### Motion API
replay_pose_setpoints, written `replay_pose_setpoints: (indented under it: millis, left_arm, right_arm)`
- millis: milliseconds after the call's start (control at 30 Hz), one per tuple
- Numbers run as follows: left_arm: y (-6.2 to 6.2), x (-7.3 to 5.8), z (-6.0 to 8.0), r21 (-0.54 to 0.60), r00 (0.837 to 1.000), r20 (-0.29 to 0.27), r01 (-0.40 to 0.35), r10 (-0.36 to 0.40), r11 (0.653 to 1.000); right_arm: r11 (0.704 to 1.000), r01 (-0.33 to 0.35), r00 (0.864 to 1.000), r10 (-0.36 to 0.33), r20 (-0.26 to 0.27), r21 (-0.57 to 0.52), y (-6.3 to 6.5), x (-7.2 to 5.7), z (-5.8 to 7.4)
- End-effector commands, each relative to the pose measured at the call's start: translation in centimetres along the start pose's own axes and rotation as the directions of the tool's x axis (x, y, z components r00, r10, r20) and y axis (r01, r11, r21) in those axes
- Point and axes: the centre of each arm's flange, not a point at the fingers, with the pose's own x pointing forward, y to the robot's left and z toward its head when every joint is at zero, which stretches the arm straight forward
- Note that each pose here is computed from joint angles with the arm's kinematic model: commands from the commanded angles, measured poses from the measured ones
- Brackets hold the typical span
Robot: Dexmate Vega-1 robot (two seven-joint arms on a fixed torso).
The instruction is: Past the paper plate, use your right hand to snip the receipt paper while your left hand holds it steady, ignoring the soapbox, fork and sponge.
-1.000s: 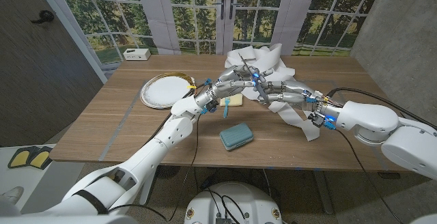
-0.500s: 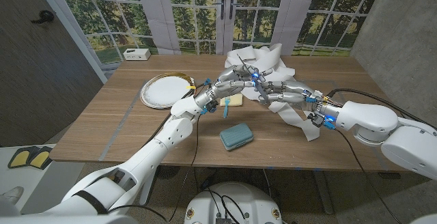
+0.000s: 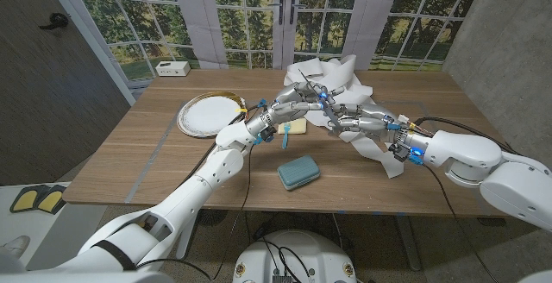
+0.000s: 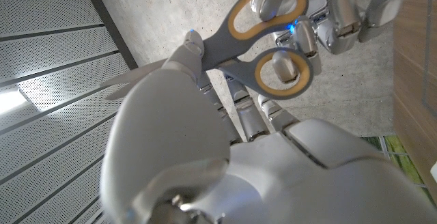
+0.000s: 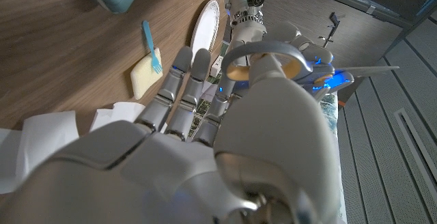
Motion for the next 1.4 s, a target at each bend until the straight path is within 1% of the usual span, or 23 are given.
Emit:
replay_pose_setpoints:
  millis: [33, 167, 267, 333, 400, 433, 500, 700, 800, 1000, 1133, 1200, 1300, 1367, 1400]
  left_arm:
    - [0.0, -0.3, -0.3, -0.005, 1.0, -0.006, -0.025, 0.025, 1.0]
    - [0.3, -0.5, -0.6, -0.007, 0.999, -0.012, -0.04, 0.04, 0.999]
    - [0.4, -0.5, -0.7, -0.007, 0.999, -0.016, -0.047, 0.046, 0.999]
    - [0.5, -0.5, -0.7, -0.007, 0.999, -0.017, -0.047, 0.047, 0.999]
    - [0.5, -0.5, -0.7, -0.004, 0.999, -0.02, -0.048, 0.048, 0.999]
    - [0.5, -0.5, -0.7, -0.004, 0.999, -0.02, -0.048, 0.048, 0.999]
    - [0.5, -0.5, -0.7, 0.0, 0.999, -0.022, -0.048, 0.048, 0.999]
    - [0.7, -0.5, -0.5, 0.009, 0.999, -0.029, -0.045, 0.045, 0.999]
    - [0.8, -0.5, -0.5, 0.01, 0.999, -0.03, -0.042, 0.042, 0.999]
    - [1.1, -0.5, -0.4, 0.016, 0.999, -0.033, -0.038, 0.039, 0.999]
    - [1.2, -0.5, -0.2, 0.02, 0.999, -0.032, -0.034, 0.035, 0.999]
    - [1.1, -0.5, -0.2, 0.019, 0.999, -0.03, -0.034, 0.034, 0.999]
    - [1.0, -0.6, -0.1, 0.021, 0.999, -0.031, -0.033, 0.034, 0.999]
    - [1.0, -0.7, -0.1, 0.022, 0.999, -0.031, -0.035, 0.035, 0.999]
    - [1.0, -0.7, -0.1, 0.022, 0.999, -0.031, -0.035, 0.036, 0.999]
  right_arm:
    - [0.997, -0.026, 1.0, 0.026, -0.006, 0.07, 0.3, 0.1, -0.6]
    - [0.999, -0.032, 0.999, 0.033, -0.023, 0.038, 0.4, 0.1, -0.4]
    - [0.999, -0.021, 0.999, 0.019, -0.039, -0.029, 0.4, -0.1, 0.1]
    - [0.999, -0.02, 0.999, 0.018, -0.041, -0.044, 0.4, -0.1, 0.2]
    - [0.995, -0.023, 0.998, 0.018, -0.055, -0.096, 0.5, -0.2, 0.6]
    - [0.995, -0.023, 0.998, 0.018, -0.055, -0.097, 0.5, -0.2, 0.6]
    - [0.989, -0.03, 0.997, 0.02, -0.07, -0.143, 0.6, -0.2, 1.0]
    - [0.975, -0.045, 0.995, 0.024, -0.099, -0.217, 0.7, -0.2, 1.6]
    - [0.97, -0.059, 0.993, 0.033, -0.115, -0.236, 0.8, 0.0, 1.7]
    - [0.957, -0.125, 0.984, 0.086, -0.157, -0.263, 0.9, 0.4, 1.9]
    - [0.964, -0.128, 0.983, 0.092, -0.159, -0.233, 0.8, 0.6, 1.8]
    - [0.97, -0.143, 0.982, 0.113, -0.153, -0.198, 0.7, 0.7, 1.6]
    - [0.987, -0.148, 0.982, 0.14, -0.123, -0.06, 0.5, 0.8, 0.7]
    - [0.989, -0.144, 0.984, 0.147, -0.104, 0.036, 0.5, 0.9, 0.0]
    - [0.985, -0.158, 0.982, 0.164, -0.091, 0.073, 0.4, 1.0, -0.3]
